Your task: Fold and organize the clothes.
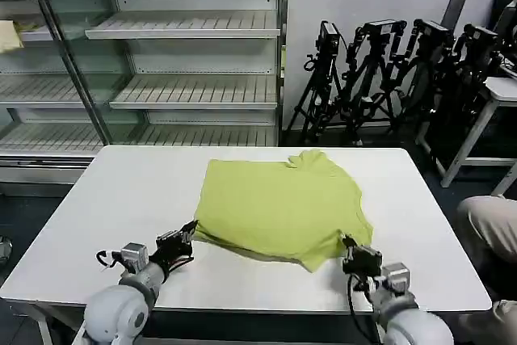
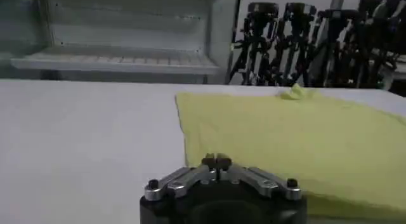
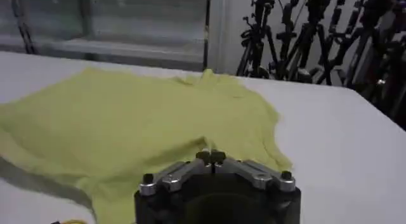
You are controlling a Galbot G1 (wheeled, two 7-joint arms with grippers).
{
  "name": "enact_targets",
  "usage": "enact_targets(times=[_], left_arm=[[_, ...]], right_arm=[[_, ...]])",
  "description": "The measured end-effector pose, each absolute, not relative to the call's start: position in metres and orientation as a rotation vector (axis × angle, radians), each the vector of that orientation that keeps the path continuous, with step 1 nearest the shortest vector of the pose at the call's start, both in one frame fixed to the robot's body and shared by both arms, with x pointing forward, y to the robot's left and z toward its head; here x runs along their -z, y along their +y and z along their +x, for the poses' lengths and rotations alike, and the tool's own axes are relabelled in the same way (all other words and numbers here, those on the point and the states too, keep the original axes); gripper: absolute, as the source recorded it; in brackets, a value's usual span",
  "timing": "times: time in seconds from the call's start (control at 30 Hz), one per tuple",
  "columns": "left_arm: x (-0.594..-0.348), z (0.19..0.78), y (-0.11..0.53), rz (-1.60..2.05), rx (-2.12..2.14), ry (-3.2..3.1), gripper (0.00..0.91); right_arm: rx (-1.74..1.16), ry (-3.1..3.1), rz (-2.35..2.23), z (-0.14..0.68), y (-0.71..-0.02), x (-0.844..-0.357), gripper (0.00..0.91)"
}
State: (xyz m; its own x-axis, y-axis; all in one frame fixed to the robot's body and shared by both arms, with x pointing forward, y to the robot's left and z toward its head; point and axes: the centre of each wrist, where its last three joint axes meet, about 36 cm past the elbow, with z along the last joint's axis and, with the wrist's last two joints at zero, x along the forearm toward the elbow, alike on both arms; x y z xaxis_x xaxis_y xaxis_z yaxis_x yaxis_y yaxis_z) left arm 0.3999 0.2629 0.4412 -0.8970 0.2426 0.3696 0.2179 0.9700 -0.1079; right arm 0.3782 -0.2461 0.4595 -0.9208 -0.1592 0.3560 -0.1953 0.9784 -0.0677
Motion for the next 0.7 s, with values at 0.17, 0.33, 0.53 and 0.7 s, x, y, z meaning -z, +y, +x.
enact_targets(times=[0.17,0.33,0.53,0.7], left_arm=[[-0.438,0.415,0.263,-0.323,-0.104,-2.734,0.02],[-0.435,0.427,0.264,-0.309,-0.115,-2.735,0.02],[-0.43,0.438,0.266,-0.297,-0.118,-2.729,0.02],[-0.428,0.441,0.268,-0.291,-0.116,-2.725,0.02]], right_arm=[[-0.164,-2.77,0.256,0.398,-0.248,-0.455,0.0],[-0.173,-2.774,0.254,0.415,-0.25,-0.453,0.0],[-0.177,-2.781,0.256,0.431,-0.251,-0.451,0.0],[-0.18,-2.786,0.244,0.441,-0.252,-0.45,0.0]])
